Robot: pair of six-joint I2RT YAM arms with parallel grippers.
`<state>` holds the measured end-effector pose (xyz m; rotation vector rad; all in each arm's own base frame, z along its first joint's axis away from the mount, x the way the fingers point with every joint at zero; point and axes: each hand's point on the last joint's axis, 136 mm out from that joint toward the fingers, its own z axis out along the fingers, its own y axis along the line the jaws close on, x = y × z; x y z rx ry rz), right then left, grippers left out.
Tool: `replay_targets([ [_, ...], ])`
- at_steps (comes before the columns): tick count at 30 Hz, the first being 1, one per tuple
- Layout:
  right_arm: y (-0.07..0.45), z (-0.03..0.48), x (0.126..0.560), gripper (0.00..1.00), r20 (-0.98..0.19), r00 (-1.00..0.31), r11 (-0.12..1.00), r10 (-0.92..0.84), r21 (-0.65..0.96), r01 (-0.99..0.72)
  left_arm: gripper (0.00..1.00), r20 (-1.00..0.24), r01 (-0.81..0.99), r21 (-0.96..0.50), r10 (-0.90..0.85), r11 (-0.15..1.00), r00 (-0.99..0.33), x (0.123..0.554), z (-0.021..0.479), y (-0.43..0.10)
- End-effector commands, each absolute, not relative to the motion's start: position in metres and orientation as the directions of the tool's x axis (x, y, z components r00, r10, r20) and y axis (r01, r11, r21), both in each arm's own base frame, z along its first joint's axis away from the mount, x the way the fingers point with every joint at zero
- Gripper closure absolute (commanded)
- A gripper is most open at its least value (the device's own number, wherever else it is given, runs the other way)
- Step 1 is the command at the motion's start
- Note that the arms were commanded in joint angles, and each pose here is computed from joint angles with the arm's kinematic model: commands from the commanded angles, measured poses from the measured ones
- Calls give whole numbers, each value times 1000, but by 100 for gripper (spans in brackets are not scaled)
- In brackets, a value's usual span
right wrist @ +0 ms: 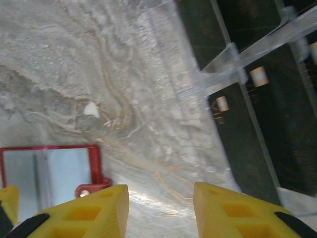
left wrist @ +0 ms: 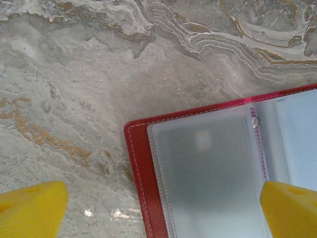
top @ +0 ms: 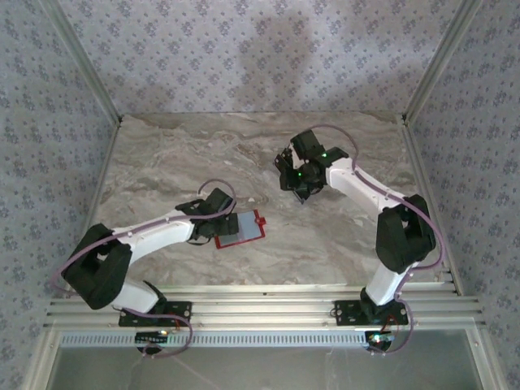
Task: Put the credit cards into the card holder
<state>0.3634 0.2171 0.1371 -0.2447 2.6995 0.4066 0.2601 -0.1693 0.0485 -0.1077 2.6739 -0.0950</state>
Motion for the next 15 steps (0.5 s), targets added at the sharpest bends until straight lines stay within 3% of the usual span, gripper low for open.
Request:
replay_targets([
  [1,202,137,369,59,-405,-899,959,-169,145,-245,0,-460,-75,-36,-83,997,-884,261,47,-163],
  [15,192,124,381,59,-385,-900,969,-205,49,-241,0,-415,-112,41,-85,993,-906,243,25,-141],
])
